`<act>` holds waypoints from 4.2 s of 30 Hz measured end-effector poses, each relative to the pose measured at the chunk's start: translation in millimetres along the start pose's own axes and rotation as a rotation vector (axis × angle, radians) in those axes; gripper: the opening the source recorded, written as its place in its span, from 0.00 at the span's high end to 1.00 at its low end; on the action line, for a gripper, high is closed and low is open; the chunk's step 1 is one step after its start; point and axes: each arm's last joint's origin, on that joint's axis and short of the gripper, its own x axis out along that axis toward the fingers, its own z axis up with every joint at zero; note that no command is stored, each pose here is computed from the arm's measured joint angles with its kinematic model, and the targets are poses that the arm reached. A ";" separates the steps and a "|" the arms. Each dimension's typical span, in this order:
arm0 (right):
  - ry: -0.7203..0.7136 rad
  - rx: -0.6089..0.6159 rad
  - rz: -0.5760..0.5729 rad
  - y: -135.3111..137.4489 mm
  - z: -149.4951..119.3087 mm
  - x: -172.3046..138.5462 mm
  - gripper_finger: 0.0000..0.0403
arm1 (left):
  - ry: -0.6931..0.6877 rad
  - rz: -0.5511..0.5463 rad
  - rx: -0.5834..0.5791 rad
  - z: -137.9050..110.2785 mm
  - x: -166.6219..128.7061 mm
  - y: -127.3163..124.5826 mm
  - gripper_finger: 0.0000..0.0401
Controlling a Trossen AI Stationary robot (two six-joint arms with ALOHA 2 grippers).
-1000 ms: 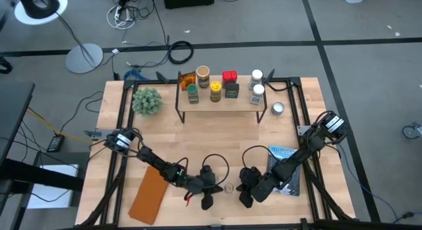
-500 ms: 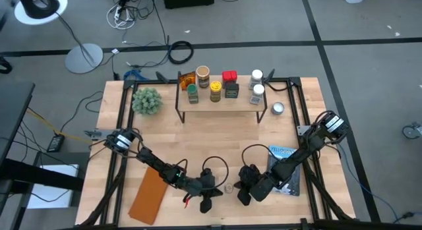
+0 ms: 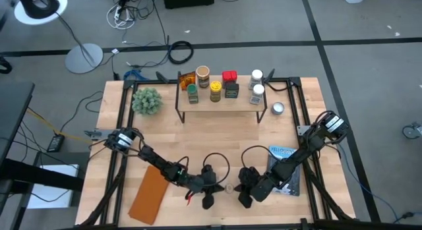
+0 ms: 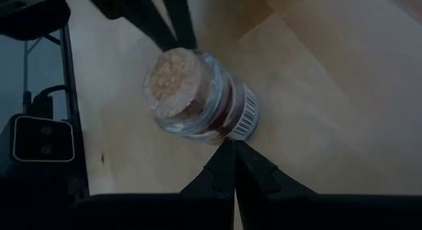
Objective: Shelf spices
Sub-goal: Put the brown seasoning bottle on the shelf
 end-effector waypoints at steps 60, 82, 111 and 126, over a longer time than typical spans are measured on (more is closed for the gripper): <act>0.202 -0.237 -0.279 79.3 110.4 -53.6 0.95 | -0.285 -0.033 0.248 -0.8 -150.7 48.1 1.00; 0.159 -0.460 -0.172 85.1 122.5 -48.0 0.37 | -0.285 -0.034 0.244 -0.9 -150.7 48.1 1.00; 0.238 -0.412 -0.154 90.8 103.6 -14.1 0.31 | -0.282 -0.024 0.244 -0.9 -150.2 49.1 1.00; 0.461 -0.537 -0.258 93.7 100.2 15.7 0.31 | -0.266 0.001 0.230 -2.8 -149.6 50.8 1.00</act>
